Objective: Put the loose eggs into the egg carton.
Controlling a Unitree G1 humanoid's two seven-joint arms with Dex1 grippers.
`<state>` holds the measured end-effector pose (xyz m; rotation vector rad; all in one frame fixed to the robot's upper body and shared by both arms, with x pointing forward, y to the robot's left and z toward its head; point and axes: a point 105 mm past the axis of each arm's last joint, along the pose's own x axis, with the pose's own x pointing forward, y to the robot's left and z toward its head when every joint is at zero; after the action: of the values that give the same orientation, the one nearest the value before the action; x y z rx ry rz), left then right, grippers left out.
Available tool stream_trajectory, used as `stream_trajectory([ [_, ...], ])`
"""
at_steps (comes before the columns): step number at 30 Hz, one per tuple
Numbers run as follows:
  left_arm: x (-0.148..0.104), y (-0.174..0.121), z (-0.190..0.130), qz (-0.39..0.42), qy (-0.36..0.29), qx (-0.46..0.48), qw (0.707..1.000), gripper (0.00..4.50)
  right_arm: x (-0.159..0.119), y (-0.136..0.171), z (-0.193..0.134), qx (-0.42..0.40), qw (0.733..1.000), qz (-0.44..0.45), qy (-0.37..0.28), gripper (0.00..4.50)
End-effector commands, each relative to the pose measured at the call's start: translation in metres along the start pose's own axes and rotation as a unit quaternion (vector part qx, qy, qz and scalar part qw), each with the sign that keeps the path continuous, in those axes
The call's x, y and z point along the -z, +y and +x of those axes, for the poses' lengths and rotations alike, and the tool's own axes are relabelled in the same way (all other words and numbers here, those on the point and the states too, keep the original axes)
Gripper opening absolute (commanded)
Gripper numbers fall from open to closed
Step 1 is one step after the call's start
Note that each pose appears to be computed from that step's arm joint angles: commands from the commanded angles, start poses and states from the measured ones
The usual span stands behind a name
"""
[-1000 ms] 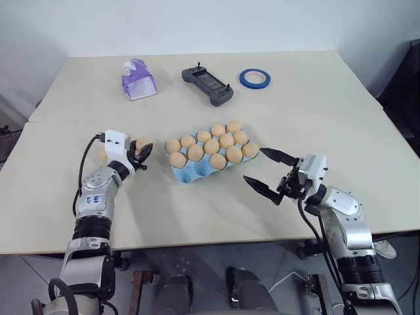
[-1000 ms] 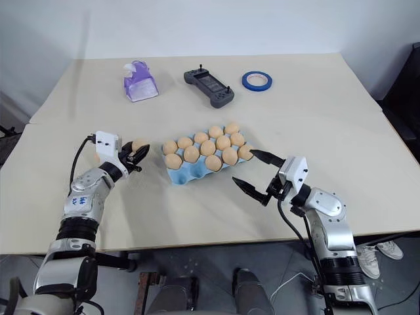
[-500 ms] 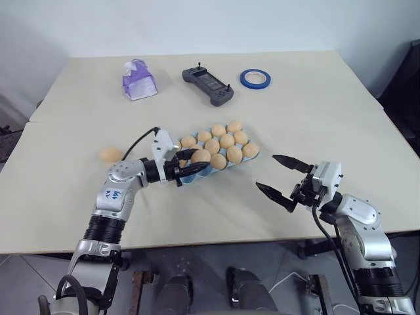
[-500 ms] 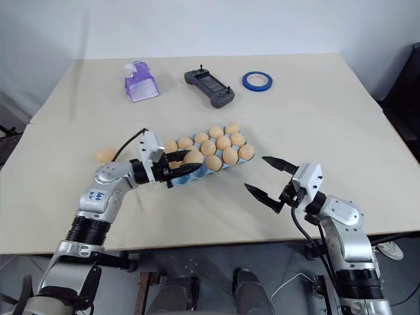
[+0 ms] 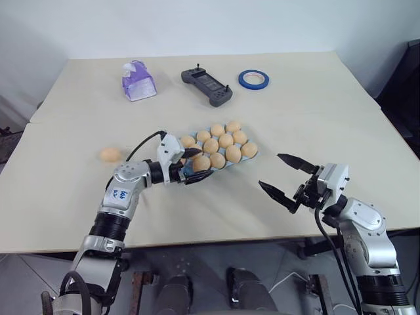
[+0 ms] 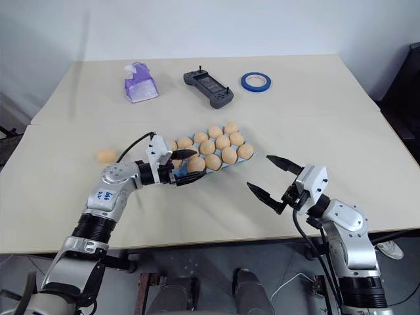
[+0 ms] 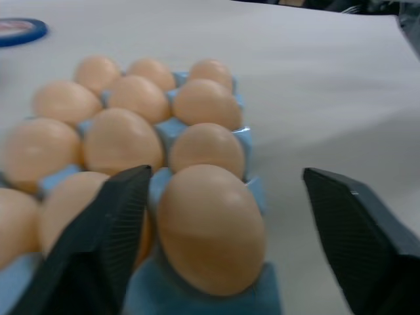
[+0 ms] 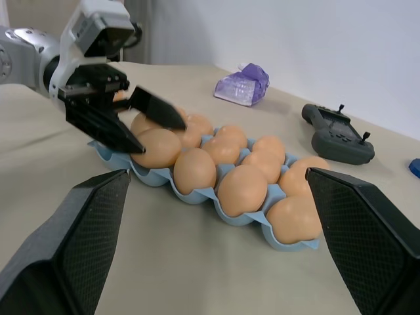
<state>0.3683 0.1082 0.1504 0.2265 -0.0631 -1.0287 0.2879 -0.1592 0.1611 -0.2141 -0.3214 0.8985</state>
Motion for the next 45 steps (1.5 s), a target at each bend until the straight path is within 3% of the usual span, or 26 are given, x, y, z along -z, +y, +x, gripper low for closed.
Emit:
stream_trajectory([
  [1, -0.021, 0.003, -0.020, 0.022, -0.042, -0.019, 0.999, 4.48, -0.008, 0.000, 0.004, -0.011, 1.000, -0.006, -0.015, 4.50],
  [4, -0.020, 0.004, -0.039, 0.023, -0.038, -0.041, 0.998, 4.48, -0.007, 0.000, 0.007, -0.023, 1.000, -0.004, -0.015, 4.50],
  [8, -0.003, 0.015, -0.092, 0.025, -0.006, -0.120, 0.992, 4.48, -0.006, 0.001, 0.014, -0.043, 0.999, -0.002, -0.017, 4.50],
  [14, 0.010, 0.011, -0.155, 0.012, -0.013, -0.223, 0.975, 4.48, -0.004, 0.003, 0.017, -0.052, 0.998, 0.005, -0.022, 4.50],
  [17, 0.027, 0.005, -0.199, 0.015, 0.010, -0.322, 0.946, 4.48, -0.002, 0.006, 0.019, -0.062, 0.998, 0.010, -0.024, 4.50],
  [20, 0.036, 0.000, -0.217, 0.005, 0.017, -0.375, 0.927, 4.48, -0.002, 0.006, 0.022, -0.068, 0.997, 0.011, -0.026, 4.50],
  [26, 0.037, 0.005, -0.220, -0.023, -0.008, -0.428, 0.903, 4.48, -0.002, 0.005, 0.026, -0.077, 0.997, 0.009, -0.028, 4.50],
  [34, 0.029, 0.062, -0.194, -0.021, 0.009, -0.475, 0.880, 4.48, -0.003, 0.005, 0.030, -0.082, 0.996, 0.004, -0.031, 4.50],
  [41, 0.044, 0.100, -0.157, -0.040, 0.058, -0.451, 0.890, 4.48, -0.003, 0.006, 0.033, -0.079, 0.996, 0.001, -0.035, 4.50],
  [45, 0.050, 0.109, -0.156, -0.047, 0.076, -0.455, 0.886, 4.48, -0.004, 0.007, 0.033, -0.076, 0.996, -0.001, -0.036, 4.50],
])
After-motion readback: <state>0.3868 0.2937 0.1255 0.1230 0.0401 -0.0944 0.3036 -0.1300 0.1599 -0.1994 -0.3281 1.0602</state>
